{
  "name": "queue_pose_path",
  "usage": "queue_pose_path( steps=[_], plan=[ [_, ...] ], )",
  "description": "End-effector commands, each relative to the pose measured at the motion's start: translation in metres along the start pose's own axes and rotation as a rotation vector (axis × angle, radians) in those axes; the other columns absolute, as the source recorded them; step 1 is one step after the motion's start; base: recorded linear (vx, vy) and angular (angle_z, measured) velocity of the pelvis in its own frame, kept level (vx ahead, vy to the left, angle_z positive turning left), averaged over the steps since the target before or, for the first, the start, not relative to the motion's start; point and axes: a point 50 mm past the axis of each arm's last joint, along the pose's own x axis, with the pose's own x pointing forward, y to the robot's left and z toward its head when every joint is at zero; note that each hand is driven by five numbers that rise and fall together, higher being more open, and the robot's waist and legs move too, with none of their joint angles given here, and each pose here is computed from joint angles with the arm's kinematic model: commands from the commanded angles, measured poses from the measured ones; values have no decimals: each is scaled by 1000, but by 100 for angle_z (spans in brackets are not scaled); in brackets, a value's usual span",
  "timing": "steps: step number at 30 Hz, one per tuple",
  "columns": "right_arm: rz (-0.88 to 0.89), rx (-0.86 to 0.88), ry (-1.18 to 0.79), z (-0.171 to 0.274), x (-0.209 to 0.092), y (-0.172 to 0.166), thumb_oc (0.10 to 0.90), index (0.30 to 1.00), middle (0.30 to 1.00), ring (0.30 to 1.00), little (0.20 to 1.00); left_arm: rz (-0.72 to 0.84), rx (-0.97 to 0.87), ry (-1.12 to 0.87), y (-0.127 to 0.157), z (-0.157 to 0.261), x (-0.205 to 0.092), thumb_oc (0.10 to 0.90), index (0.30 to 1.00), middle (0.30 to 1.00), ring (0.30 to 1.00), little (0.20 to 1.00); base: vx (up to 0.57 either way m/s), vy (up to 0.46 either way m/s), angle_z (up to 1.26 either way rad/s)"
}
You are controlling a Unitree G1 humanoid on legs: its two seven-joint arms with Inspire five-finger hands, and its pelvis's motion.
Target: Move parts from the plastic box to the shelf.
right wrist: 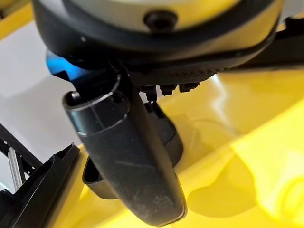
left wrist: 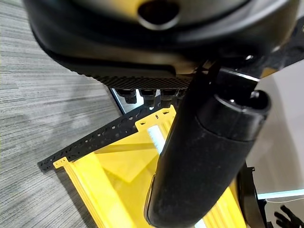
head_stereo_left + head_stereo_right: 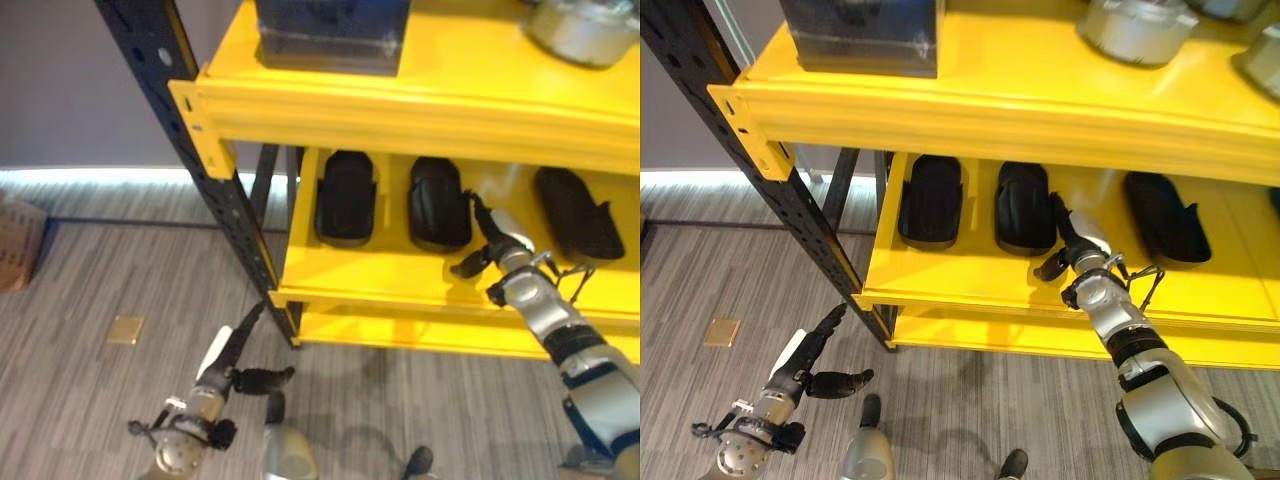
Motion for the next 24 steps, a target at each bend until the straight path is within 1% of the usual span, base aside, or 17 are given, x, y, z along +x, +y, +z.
queue_pose_path(
  steps=[1,5,14,24],
  plan=[
    [-196,-26,-180,52,19,-60,900,1000,1000,1000,1000,31,3,-214,15,37,3,900,1000,1000,1000,1000,-31,10,10],
    [-197,-98,-210,67,24,-68,900,1000,1000,1000,1000,53,3,-220,19,39,7,900,1000,1000,1000,1000,-27,12,2],
    [-261,-137,-237,85,29,-90,900,1000,1000,1000,1000,85,-3,-245,21,44,9,900,1000,1000,1000,1000,-4,1,2],
    [-250,-181,-141,67,32,-94,900,1000,1000,1000,1000,103,-9,-281,23,51,13,900,1000,1000,1000,1000,-10,4,4]
  ],
)
